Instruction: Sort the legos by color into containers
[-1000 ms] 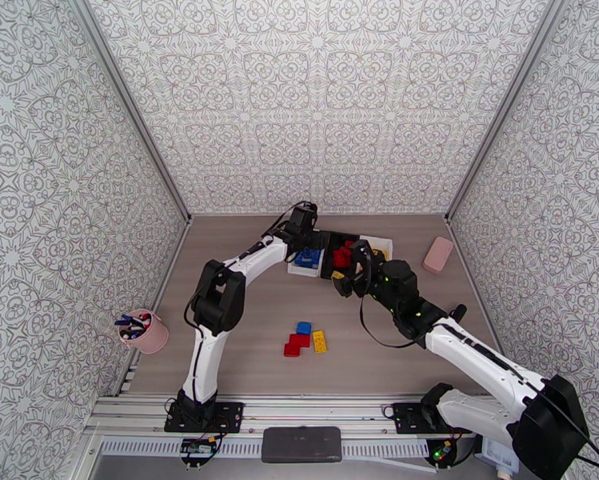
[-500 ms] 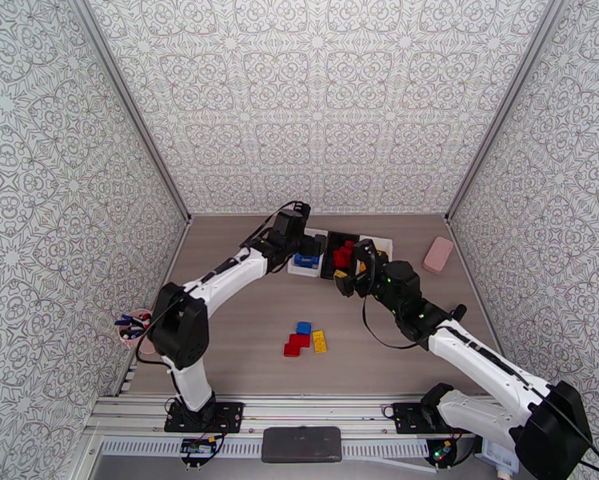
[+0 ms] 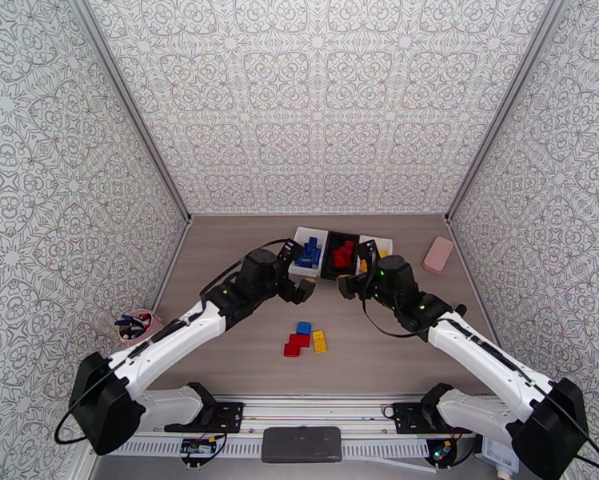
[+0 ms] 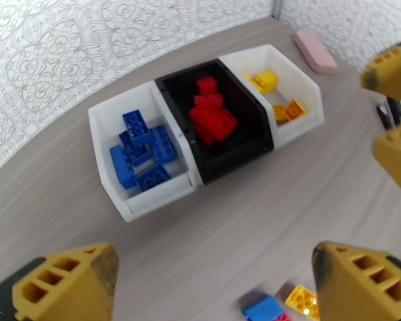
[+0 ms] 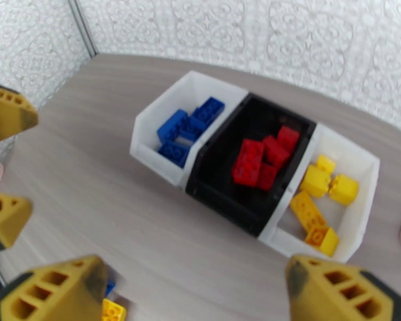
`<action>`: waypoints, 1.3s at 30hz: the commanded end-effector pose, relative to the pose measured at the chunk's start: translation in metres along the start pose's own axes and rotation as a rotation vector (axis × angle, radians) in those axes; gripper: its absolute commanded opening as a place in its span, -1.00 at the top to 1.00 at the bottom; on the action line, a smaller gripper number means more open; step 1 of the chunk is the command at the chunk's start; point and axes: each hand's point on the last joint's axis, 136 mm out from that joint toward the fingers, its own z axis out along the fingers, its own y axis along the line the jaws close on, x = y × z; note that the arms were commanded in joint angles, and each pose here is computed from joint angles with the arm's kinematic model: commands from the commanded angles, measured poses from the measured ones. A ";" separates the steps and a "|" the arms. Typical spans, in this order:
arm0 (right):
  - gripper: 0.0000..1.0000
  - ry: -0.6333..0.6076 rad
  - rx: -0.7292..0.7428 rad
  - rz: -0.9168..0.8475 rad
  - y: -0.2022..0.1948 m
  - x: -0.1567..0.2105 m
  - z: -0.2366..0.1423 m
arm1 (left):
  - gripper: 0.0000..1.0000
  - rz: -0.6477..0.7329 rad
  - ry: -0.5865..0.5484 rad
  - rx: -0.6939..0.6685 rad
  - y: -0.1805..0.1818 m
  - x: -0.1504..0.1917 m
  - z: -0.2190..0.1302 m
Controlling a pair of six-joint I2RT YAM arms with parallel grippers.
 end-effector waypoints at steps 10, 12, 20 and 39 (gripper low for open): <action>-0.79 0.259 0.050 0.198 0.028 0.079 0.023 | -0.99 0.209 -0.001 0.432 -0.077 0.061 -0.051; -0.80 0.287 0.058 0.199 0.033 0.089 0.026 | -0.99 0.246 -0.002 0.449 -0.079 0.070 -0.054; -0.80 0.411 0.057 0.167 0.066 0.129 0.034 | -0.99 0.304 -0.026 0.469 -0.081 0.080 -0.064; -0.46 0.626 0.008 0.096 0.104 0.187 0.064 | -0.99 0.320 -0.029 0.489 -0.081 0.086 -0.066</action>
